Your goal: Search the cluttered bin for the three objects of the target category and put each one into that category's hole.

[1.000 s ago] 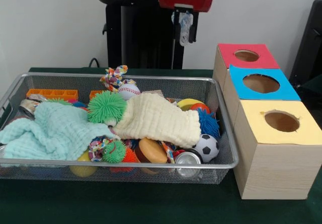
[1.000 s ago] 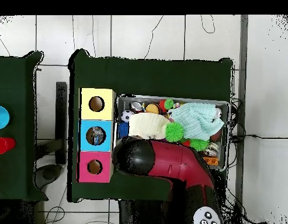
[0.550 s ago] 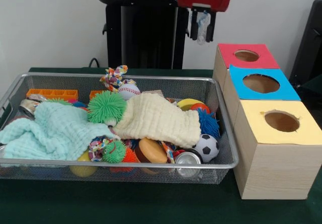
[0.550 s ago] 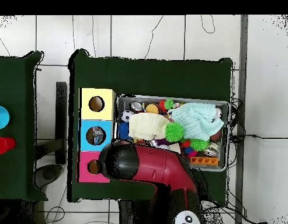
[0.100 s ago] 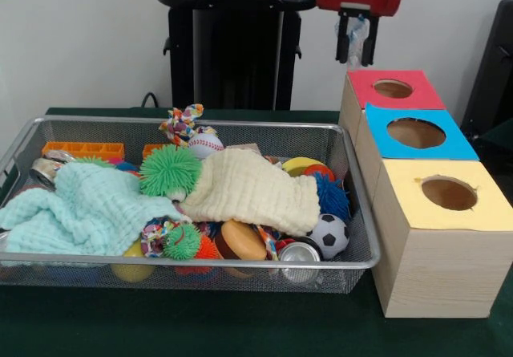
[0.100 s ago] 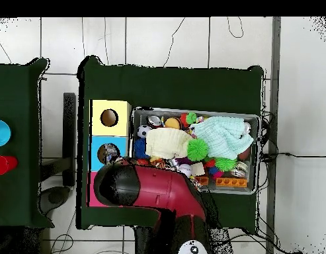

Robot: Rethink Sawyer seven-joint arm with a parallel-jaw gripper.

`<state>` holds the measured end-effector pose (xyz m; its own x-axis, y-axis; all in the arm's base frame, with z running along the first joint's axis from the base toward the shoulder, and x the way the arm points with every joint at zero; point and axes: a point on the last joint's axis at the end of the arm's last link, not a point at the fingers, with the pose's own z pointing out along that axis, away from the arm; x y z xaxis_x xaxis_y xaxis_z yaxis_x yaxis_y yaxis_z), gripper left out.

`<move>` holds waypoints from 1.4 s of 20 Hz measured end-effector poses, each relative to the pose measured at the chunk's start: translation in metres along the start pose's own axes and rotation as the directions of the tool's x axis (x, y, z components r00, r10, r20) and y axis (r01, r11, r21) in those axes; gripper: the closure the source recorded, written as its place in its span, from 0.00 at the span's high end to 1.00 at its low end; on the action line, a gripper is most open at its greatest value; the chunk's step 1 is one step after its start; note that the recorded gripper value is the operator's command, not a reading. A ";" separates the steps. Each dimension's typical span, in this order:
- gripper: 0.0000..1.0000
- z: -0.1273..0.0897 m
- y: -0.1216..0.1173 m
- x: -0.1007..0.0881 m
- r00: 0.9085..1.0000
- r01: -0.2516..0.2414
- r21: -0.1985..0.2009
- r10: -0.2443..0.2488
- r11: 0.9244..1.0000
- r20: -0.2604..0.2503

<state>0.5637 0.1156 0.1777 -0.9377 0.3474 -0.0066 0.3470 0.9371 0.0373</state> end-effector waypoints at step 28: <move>0.00 0.027 0.047 0.035 0.908 -0.064 -0.013 0.064 0.998 0.414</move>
<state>0.5479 0.1723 0.1524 -0.8213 0.3888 -0.4175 0.4064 0.9123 0.0501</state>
